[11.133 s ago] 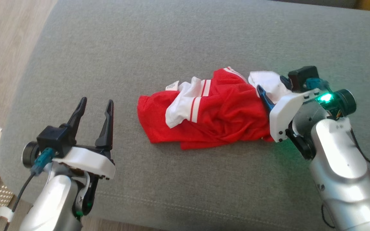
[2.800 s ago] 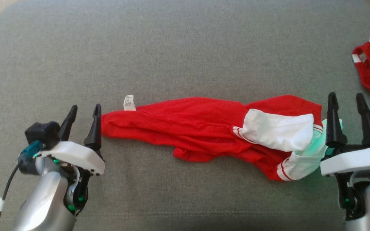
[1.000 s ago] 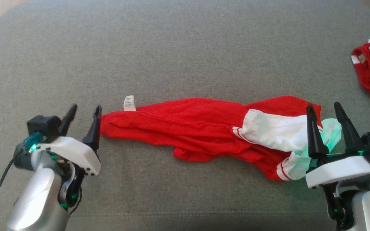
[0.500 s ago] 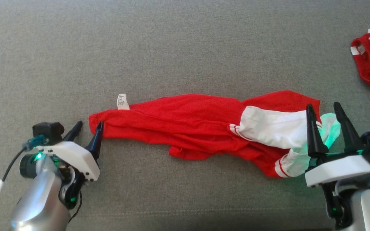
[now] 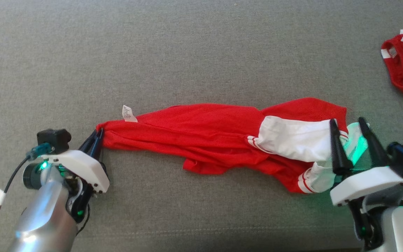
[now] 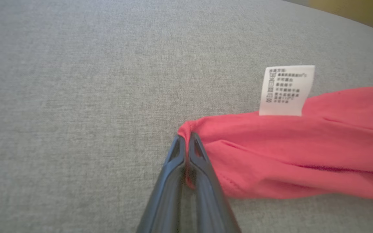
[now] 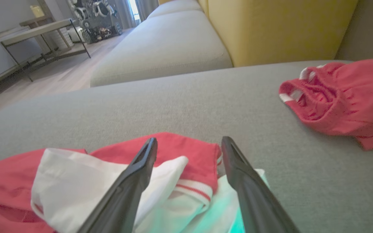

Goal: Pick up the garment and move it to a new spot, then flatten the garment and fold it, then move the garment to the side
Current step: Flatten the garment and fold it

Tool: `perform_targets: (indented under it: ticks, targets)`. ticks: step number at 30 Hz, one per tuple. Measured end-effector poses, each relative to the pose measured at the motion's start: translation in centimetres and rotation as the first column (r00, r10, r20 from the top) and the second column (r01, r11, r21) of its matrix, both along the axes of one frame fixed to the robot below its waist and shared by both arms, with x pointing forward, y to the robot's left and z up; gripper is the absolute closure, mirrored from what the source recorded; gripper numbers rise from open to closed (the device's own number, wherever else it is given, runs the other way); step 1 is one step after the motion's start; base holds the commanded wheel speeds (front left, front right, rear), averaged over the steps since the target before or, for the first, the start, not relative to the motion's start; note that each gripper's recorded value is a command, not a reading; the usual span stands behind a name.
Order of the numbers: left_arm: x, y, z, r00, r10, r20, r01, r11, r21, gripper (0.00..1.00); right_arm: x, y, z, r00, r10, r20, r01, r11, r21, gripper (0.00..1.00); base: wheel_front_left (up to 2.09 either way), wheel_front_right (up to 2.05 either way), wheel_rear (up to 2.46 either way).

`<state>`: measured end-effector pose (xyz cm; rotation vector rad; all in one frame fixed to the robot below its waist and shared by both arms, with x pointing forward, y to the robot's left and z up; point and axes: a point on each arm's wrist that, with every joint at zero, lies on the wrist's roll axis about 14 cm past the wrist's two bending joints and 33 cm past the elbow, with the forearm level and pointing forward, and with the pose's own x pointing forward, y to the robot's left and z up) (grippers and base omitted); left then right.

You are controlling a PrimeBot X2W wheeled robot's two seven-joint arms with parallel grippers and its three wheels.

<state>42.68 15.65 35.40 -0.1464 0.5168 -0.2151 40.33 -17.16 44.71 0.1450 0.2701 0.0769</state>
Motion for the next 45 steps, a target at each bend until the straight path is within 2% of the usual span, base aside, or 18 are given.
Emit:
perform_targets:
  ticks: [12, 13, 17, 21, 24, 27, 31, 35, 41, 45]
  targets:
    - [0.0, 0.0, 0.1, 1.0, 0.0, 0.023, 0.0, 1.0, 0.0, 1.0, -1.2, 2.4, -3.6, 0.97, 0.089, -0.226, -0.089, 0.996, 0.009, 0.0, 0.0, 0.0, 0.0]
    - [0.0, 0.0, 0.2, 1.0, 0.004, 0.029, -0.004, 1.0, -0.002, 1.0, -1.1, 2.6, -3.6, 0.97, 0.096, -0.225, -0.097, 0.995, 0.007, 1.0, 0.0, 0.0, 0.0]
    - [0.1, 0.1, 0.4, 0.999, 0.009, 0.047, -0.009, 1.0, -0.005, 1.0, -0.6, 2.6, -2.8, 0.976, 0.096, -0.194, -0.101, 0.995, -0.014, 1.0, 0.0, 0.0, 0.0]
    - [0.8, 0.0, 1.8, 0.995, 0.014, 0.103, -0.013, 1.0, -0.01, 1.0, 0.4, 2.1, -0.6, 0.992, 0.08, -0.101, -0.084, 0.996, -0.034, 1.0, 0.0, 0.0, 0.0]
    - [2.3, 0.0, 4.6, 0.979, 0.015, 0.204, -0.014, 1.0, -0.006, 1.0, 1.5, 1.3, 2.3, 0.998, 0.057, 0.014, -0.056, 0.997, -0.052, 1.0, 0.0, 0.0, 0.0]
    - [4.0, 0.0, 9.4, 0.936, 0.017, 0.352, -0.013, 1.0, -0.014, 1.0, 2.6, 0.5, 6.0, 0.988, 0.032, 0.151, -0.022, 0.997, -0.07, 1.0, 0.0, 0.0, 0.0]
    - [5.1, 0.1, 16.3, 0.844, 0.041, 0.534, -0.019, 0.999, -0.046, 1.0, 3.7, -0.3, 11.4, 0.947, 0.016, 0.322, 0.012, 0.996, -0.085, 1.0, 0.0, 0.0, 0.0]
    - [4.7, -0.1, 21.6, 0.751, 0.023, 0.66, -0.001, 0.999, -0.034, 1.0, 4.0, -1.3, 16.5, 0.885, 0.009, 0.465, 0.044, 0.994, -0.103, 1.0, 0.0, 0.0, 0.0]
    - [3.4, -0.2, 28.2, 0.619, -0.026, 0.785, 0.027, 1.0, 0.012, 1.0, 3.9, -2.3, 24.1, 0.763, 0.006, 0.646, 0.078, 0.992, -0.102, 1.0, 0.0, 0.0, 0.0]
    - [3.4, -0.2, 31.9, 0.559, -0.06, 0.827, 0.038, 0.998, 0.047, 1.0, 4.3, -2.2, 26.7, 0.723, 0.018, 0.691, 0.061, 0.994, -0.089, 1.0, 0.0, 0.0, 0.0]
